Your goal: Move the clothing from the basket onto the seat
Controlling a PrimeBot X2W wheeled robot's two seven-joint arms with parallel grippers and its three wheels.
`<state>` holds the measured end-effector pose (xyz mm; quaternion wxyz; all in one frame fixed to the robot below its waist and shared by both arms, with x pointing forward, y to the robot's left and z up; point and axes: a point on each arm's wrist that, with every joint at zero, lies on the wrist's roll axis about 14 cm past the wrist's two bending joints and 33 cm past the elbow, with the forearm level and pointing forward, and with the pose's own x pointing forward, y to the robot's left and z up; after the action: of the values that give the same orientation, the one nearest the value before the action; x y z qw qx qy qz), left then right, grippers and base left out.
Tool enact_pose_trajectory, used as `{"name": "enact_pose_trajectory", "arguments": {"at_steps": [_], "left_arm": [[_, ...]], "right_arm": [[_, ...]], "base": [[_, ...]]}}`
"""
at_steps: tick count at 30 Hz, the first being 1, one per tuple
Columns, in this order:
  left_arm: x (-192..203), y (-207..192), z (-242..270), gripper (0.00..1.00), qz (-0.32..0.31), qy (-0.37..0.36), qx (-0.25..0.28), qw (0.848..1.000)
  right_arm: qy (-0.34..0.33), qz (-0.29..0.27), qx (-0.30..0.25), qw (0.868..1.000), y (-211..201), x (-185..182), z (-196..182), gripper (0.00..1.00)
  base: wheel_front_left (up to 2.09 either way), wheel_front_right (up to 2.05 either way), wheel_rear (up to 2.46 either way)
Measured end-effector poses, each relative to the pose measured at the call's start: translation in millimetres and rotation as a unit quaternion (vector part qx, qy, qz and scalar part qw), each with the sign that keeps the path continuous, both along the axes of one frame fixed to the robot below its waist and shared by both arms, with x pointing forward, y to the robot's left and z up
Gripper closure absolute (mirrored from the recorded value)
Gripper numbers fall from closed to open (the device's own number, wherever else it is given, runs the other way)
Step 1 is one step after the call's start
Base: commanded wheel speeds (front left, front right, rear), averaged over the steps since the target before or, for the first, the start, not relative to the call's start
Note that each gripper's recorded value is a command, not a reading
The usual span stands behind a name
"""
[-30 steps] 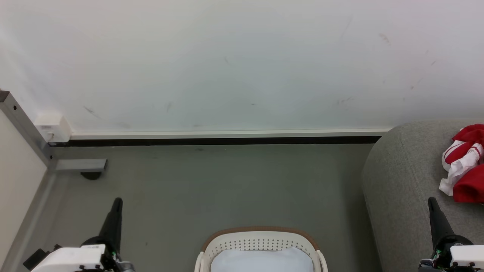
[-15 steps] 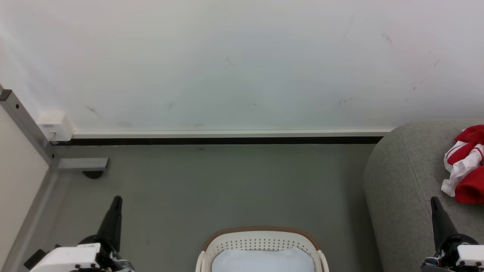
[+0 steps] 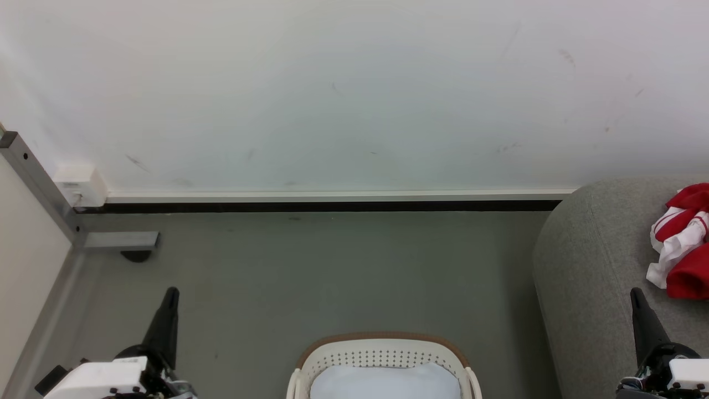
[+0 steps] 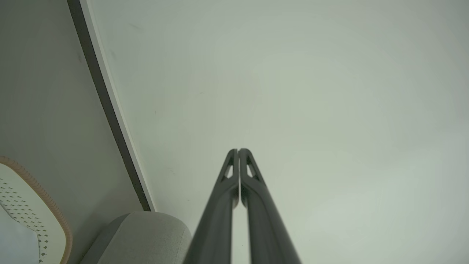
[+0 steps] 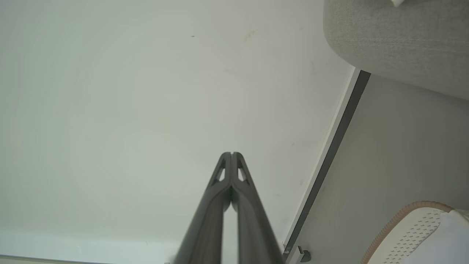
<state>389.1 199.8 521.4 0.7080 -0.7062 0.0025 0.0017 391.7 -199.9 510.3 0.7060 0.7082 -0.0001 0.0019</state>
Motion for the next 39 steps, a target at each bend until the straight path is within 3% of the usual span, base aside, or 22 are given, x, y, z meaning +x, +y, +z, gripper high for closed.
{"name": "enact_pose_trajectory", "arguments": {"at_steps": [39], "left_arm": [[0.1,-0.1,0.0,1.0,0.0,0.0,0.0,1.0]], "right_arm": [[-0.001,0.0,0.001,1.0,0.1,0.3,1.5,1.0]], "base": [[0.0,0.0,0.0]]}}
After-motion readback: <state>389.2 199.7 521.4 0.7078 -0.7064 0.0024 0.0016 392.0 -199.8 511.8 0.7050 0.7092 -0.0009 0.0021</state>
